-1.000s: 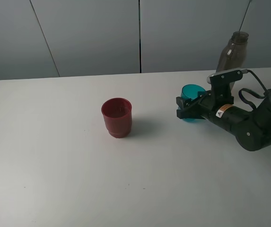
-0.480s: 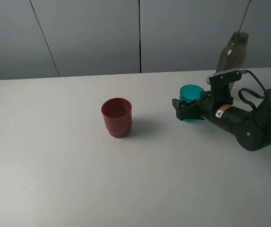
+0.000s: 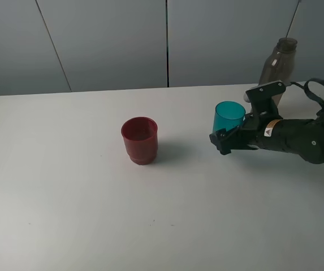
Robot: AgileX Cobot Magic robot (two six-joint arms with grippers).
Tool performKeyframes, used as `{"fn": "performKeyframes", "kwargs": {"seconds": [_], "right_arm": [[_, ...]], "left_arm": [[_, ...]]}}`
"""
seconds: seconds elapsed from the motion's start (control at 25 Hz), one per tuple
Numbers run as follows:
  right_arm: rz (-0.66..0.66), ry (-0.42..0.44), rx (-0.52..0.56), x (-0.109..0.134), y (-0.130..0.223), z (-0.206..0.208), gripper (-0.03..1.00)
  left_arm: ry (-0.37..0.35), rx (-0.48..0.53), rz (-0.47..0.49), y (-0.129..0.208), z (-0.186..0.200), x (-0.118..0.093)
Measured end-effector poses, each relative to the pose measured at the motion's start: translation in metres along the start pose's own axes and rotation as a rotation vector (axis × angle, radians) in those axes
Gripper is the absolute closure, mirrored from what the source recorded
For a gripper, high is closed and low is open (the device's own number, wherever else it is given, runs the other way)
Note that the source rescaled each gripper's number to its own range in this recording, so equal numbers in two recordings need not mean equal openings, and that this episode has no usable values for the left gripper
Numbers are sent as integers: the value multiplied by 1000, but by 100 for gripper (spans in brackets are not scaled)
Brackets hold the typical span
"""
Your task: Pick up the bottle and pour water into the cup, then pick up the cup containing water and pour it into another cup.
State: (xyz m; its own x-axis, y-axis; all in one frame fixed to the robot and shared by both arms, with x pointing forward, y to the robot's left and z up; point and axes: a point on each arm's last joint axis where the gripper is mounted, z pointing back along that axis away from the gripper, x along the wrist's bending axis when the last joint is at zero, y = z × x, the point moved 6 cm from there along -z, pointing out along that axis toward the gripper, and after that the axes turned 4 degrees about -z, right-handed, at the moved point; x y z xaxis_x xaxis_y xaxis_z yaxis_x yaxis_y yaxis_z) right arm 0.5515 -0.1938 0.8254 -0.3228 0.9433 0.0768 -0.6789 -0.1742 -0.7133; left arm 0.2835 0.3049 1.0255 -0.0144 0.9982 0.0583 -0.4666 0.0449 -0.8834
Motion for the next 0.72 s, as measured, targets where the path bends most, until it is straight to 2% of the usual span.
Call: {"fn": "performKeyframes", "kwargs": {"seconds": [0.16,0.24,0.36,0.48,0.6,0.72], "right_arm": [[-14,64,134,-6,-1,37,-3],[-16,95,158,-8,-8,62,-3],[-55,117,84,-7,-30,107,-3],[-77,122,-42,-4,-49,159,-3],[-84,132,-117,-2,-50,208,-3],[-69,139,-158,0,-37,253,-3]], "left_arm": [[0,0,0,0,0,0],[0,0,0,0,0,0],[0,0,0,0,0,0],[0,0,0,0,0,0],[0,0,0,0,0,0],[0,0,0,0,0,0]]}}
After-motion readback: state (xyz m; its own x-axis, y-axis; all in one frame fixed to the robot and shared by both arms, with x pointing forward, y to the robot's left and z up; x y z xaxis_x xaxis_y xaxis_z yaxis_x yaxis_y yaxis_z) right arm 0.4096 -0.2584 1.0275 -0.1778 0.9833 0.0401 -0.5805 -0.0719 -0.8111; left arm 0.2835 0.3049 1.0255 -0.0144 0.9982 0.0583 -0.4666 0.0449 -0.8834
